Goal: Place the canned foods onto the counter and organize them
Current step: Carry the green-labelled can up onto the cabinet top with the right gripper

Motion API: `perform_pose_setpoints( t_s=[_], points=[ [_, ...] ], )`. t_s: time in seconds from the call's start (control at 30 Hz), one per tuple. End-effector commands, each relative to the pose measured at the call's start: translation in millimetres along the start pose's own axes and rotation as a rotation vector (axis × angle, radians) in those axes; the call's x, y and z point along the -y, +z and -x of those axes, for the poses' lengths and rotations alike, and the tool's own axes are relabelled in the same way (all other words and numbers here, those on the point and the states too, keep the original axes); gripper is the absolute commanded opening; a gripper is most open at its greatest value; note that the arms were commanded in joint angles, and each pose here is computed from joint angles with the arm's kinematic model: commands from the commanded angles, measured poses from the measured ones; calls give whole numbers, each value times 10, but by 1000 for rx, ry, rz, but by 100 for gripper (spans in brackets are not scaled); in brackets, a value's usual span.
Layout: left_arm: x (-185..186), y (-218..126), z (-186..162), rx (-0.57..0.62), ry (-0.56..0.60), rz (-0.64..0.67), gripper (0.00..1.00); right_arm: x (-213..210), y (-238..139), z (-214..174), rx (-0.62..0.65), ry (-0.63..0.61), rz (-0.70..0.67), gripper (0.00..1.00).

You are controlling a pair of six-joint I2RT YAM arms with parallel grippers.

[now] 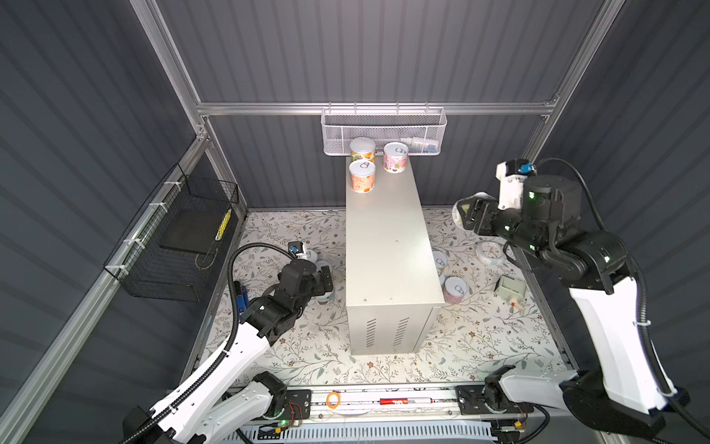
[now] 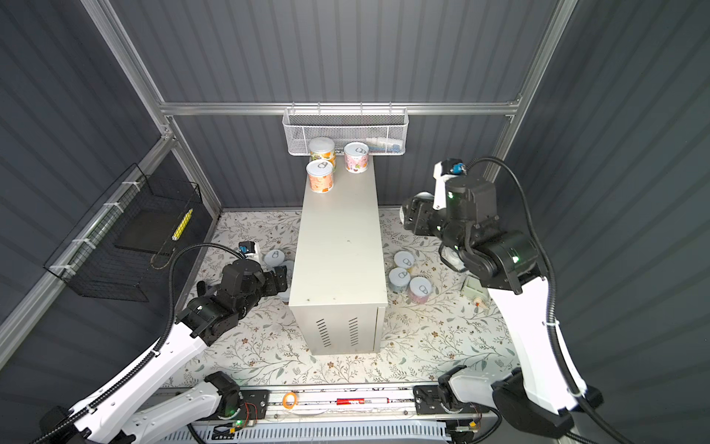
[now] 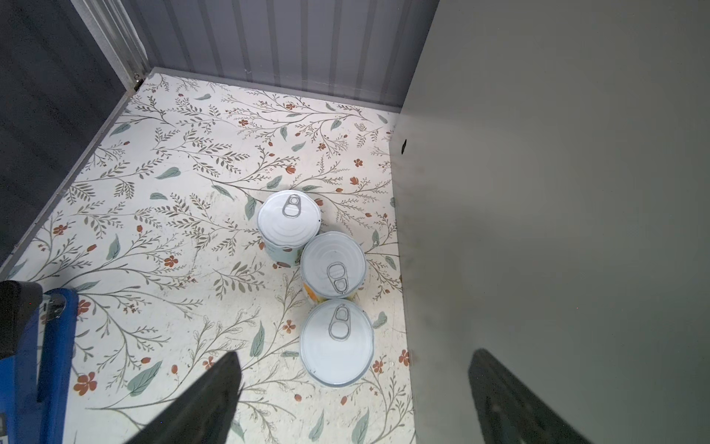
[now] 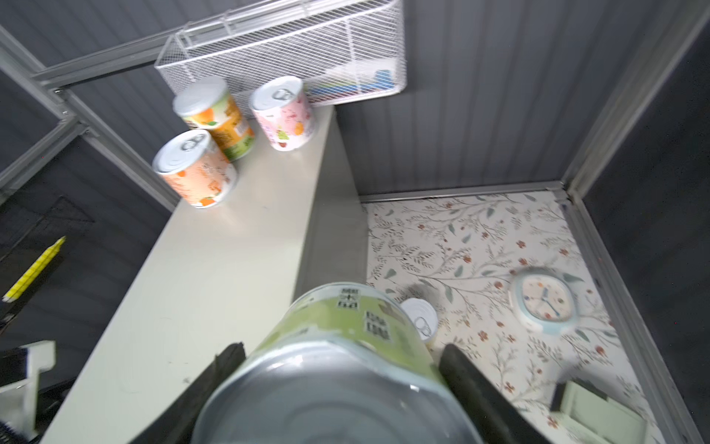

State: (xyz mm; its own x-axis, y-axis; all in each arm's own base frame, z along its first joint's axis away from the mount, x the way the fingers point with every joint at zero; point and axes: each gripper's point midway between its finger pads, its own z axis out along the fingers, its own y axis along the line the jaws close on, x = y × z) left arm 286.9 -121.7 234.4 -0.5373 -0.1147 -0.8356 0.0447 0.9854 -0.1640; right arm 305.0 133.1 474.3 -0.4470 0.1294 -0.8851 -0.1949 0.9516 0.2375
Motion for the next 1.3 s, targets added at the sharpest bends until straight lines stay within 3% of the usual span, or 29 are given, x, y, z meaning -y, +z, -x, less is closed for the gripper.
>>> perform_pose_setpoints(
  t_s=[0.0, 0.4, 0.83, 0.87, 1.03, 1.27],
  points=[
    [2, -53, 86, 4, 21, 2, 94, -304, 54, 170, 5, -70, 80, 0],
    [19, -10, 78, 4, 27, 0, 94, -768, 705, 59, -107, -182, 115, 0],
    [-2, 33, 59, 7, 27, 17, 94, -870, 1147, -202, -178, -226, 79, 0],
    [-9, 31, 62, 10, 25, 20, 94, -864, 1173, -223, -185, -230, 73, 3],
    [-20, 43, 48, 8, 26, 27, 94, -870, 1255, -291, -206, -235, 70, 42],
    [-28, 39, 56, 8, 28, 33, 94, -896, 1344, -327, -212, -237, 72, 63]
  ],
)
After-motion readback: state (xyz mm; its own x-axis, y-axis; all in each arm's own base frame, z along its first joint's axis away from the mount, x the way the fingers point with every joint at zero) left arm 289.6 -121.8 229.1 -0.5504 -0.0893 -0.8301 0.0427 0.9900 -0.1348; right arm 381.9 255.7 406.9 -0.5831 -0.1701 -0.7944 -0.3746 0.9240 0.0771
